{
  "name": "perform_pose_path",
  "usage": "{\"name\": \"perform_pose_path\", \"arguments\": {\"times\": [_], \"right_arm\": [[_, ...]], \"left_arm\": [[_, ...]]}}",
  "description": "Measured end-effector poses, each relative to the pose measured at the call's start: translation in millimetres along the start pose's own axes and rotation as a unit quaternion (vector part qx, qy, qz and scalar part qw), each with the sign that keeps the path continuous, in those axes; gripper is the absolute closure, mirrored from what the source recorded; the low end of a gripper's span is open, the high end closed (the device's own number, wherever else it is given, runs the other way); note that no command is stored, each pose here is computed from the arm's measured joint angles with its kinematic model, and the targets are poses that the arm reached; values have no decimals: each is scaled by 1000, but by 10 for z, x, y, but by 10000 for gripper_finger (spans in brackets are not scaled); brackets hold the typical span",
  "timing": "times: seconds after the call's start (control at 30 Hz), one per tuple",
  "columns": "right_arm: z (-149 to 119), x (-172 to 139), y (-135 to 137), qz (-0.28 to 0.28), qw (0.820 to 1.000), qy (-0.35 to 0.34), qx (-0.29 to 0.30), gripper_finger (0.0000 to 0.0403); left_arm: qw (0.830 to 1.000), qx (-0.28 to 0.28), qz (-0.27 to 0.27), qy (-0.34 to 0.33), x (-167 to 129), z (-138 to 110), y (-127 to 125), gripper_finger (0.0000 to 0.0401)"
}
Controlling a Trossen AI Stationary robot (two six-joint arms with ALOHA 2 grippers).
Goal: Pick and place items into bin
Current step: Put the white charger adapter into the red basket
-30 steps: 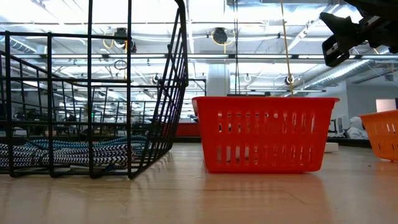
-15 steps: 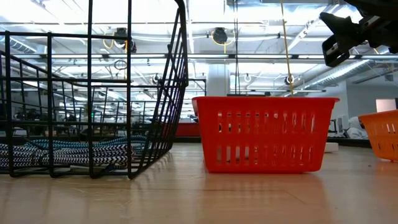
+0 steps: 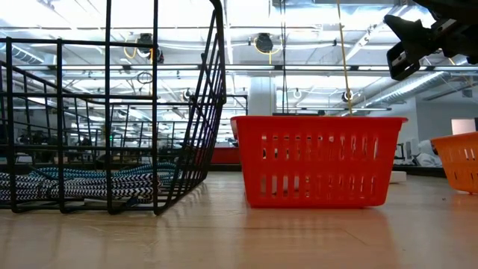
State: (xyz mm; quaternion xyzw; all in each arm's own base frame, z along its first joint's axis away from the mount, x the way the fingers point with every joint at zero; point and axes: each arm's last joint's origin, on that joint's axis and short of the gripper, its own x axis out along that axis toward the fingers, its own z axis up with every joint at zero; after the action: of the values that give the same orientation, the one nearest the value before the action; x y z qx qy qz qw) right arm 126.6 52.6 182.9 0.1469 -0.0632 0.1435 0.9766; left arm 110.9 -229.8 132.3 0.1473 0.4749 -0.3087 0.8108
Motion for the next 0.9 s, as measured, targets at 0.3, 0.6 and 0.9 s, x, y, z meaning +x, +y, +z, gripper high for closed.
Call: {"name": "perform_pose_path", "arguments": {"times": [0.3, 0.6, 0.9], "right_arm": [[0, 0, 0, 0, 1000, 0, 0, 250], [0, 0, 0, 0, 1000, 0, 0, 250], [1, 0, 0, 0, 1000, 0, 0, 250]], "left_arm": [[1000, 19, -2, -16, -32, 16, -34, 183], [998, 18, -5, -62, -144, 70, -101, 278], [996, 42, 4, -76, -175, 90, -98, 357]]}}
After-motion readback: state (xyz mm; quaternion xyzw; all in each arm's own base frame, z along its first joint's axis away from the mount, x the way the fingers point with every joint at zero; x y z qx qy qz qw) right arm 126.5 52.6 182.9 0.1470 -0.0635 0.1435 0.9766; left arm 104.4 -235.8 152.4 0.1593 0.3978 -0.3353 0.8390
